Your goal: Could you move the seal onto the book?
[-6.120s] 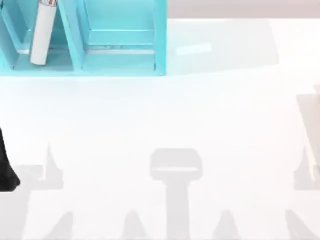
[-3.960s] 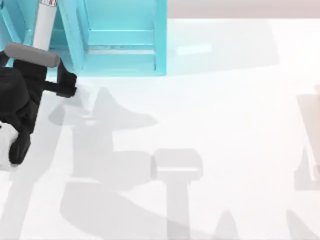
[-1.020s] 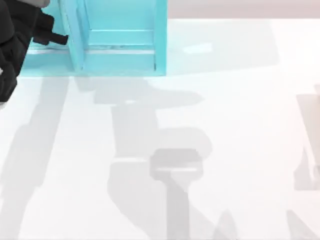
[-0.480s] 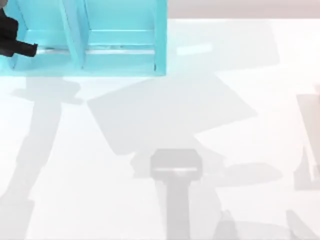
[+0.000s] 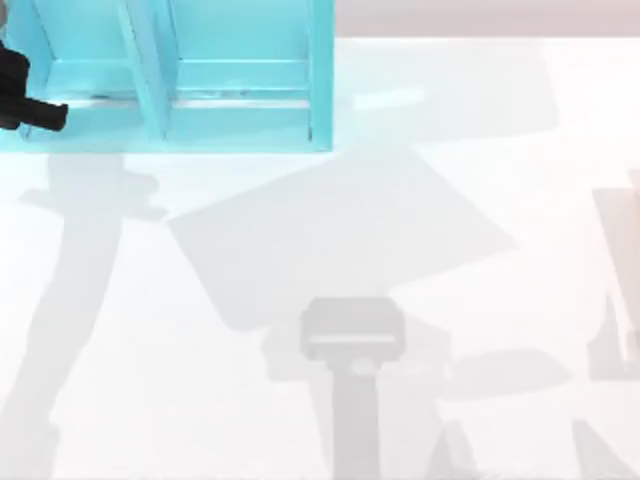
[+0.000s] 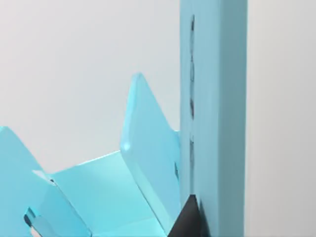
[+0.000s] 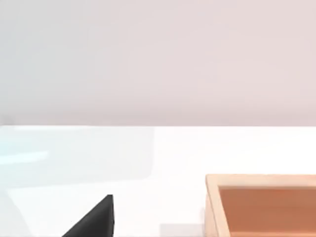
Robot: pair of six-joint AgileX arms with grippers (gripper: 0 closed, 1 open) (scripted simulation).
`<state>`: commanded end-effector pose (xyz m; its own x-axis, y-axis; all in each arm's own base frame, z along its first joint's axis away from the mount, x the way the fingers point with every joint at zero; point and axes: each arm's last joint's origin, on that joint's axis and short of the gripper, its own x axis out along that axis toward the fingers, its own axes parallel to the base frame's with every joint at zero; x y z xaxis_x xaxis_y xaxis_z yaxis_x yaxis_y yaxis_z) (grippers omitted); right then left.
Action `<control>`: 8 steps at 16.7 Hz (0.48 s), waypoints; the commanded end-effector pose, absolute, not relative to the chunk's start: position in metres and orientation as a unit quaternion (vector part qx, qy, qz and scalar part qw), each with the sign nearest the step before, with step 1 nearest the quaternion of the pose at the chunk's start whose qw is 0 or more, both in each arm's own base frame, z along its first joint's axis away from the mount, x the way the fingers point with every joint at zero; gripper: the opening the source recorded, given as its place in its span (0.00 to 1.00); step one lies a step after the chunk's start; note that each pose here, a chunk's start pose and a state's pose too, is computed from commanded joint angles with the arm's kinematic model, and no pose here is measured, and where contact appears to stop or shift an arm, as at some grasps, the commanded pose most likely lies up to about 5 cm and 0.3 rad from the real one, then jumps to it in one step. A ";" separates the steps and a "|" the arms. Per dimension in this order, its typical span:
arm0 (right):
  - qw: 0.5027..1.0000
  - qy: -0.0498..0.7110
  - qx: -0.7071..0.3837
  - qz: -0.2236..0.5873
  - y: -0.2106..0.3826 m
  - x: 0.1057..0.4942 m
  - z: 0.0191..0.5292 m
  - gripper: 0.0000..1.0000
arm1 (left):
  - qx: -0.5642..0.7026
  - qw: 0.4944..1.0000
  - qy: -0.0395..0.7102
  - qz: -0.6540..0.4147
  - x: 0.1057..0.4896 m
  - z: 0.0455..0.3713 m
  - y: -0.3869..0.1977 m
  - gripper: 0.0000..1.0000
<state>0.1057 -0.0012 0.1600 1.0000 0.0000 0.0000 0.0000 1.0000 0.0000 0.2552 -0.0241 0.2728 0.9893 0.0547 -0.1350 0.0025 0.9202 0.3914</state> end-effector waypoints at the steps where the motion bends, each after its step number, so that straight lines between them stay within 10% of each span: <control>1: 1.000 0.000 0.000 0.000 -0.001 0.106 0.160 1.00 | 0.199 0.977 0.072 0.013 0.255 0.273 -0.024 0.00; 8: 1.000 0.000 0.000 0.000 -0.001 0.106 0.160 1.00 | 0.094 0.992 0.087 -0.004 0.263 0.275 -0.054 0.00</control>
